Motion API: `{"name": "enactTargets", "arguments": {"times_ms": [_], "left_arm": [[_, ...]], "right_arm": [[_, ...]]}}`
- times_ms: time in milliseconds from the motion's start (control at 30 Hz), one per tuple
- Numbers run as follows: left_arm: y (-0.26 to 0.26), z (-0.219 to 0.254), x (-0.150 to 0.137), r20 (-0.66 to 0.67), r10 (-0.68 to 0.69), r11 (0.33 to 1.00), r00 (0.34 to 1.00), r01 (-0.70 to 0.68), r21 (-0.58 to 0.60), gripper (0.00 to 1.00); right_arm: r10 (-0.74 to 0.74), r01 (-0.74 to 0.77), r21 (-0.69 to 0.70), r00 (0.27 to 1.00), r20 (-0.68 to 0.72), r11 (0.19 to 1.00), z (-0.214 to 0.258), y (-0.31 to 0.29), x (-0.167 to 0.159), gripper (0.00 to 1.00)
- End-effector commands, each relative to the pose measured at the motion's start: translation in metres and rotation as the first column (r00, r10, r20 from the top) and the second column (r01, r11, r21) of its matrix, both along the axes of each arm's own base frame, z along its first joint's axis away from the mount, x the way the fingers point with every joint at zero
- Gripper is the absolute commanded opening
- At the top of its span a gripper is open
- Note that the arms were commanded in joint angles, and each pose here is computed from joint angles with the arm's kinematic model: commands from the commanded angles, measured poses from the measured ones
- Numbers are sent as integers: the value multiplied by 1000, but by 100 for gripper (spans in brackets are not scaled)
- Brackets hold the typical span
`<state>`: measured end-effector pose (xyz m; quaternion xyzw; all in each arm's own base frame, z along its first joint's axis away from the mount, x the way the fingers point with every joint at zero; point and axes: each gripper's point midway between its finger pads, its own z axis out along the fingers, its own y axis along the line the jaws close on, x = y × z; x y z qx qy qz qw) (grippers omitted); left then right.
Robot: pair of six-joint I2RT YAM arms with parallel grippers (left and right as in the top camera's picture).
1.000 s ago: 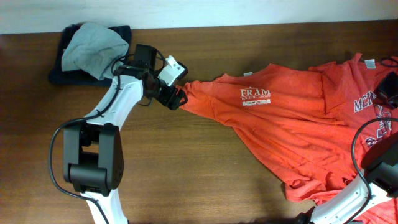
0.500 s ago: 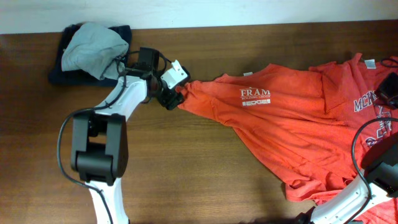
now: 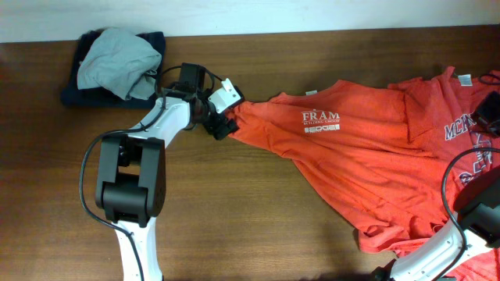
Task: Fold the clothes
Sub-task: 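Reach the left gripper to the shirt's left sleeve and grasp it, then pull the sleeve leftward with the left gripper to stretch the shirt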
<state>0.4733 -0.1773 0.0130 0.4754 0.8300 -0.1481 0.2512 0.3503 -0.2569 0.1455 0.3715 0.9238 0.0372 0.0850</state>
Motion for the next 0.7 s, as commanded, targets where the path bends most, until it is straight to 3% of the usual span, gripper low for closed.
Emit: {"name": "enactTargets", "arguments": {"times_ms": [0,167,233,300,400,433,533,633,667], "left_arm": [[-8,0,1,7,-31,999,999,32,-22,93],[-10,1,5,30,-33,999,999,34,-20,94],[-10,1,5,29,-33,999,999,34,-21,89],[-10,0,5,26,-33,999,999,34,-20,72],[-15,-1,2,20,-44,999,999,44,-23,64],[-18,-2,0,17,-51,998,999,51,-25,50],[-20,-3,-1,17,-56,998,998,57,-24,19],[-20,-3,-1,16,-56,998,998,56,-24,1],[-20,-3,-2,11,-55,998,998,55,-22,1]], "right_arm": [[11,-11,-47,1000,-1,999,9,-4,0,4],[11,-12,-45,1000,-4,999,9,-4,-1,4],[11,-12,-44,1000,-4,999,9,-4,-1,4],[11,-12,-44,1000,-4,999,9,-4,-1,4],[11,-12,-45,1000,-4,999,9,-4,-1,4],[11,-12,-45,1000,-4,999,9,-4,-1,4],[11,-12,-45,1000,-4,999,9,-4,-1,4],[11,-12,-45,1000,-4,999,9,-4,-1,4],[11,-12,-45,1000,-4,999,9,-4,-1,4]]}}
